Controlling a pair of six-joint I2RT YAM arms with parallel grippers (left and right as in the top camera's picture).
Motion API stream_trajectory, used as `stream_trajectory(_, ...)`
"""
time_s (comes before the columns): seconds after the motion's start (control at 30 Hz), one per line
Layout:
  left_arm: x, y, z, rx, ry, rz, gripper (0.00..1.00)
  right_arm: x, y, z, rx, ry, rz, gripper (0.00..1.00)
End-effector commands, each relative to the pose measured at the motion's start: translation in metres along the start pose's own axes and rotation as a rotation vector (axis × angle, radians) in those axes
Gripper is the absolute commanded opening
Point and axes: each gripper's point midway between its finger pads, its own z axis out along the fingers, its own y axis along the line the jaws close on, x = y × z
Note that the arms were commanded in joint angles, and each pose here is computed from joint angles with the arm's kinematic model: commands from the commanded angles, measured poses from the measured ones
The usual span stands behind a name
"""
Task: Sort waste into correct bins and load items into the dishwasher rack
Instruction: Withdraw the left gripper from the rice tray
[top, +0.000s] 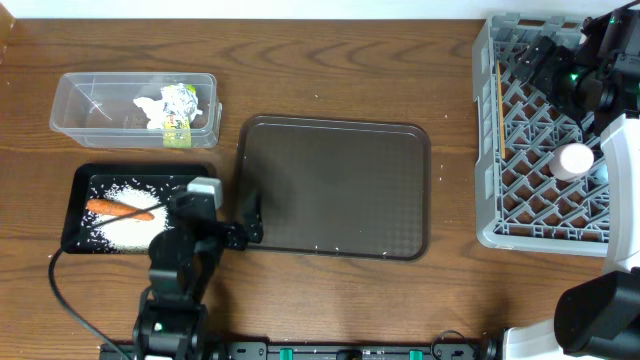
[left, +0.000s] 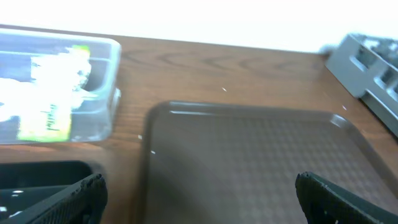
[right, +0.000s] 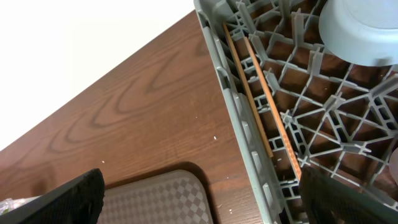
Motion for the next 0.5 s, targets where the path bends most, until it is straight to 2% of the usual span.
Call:
stream_trajectory(0.0,-0.007,0.01,-0.008,-0.043,-0.069,0.019,1.0,-0.001,-0.001,0.001,-0.002,0.003,0.016,0.99)
stream_trajectory(0.47,-0.001,0.016,-0.022,-0.047,-0.24,0.037,1.0,-0.001,-0.001,0.001,-0.002,0.003,0.016,0.99)
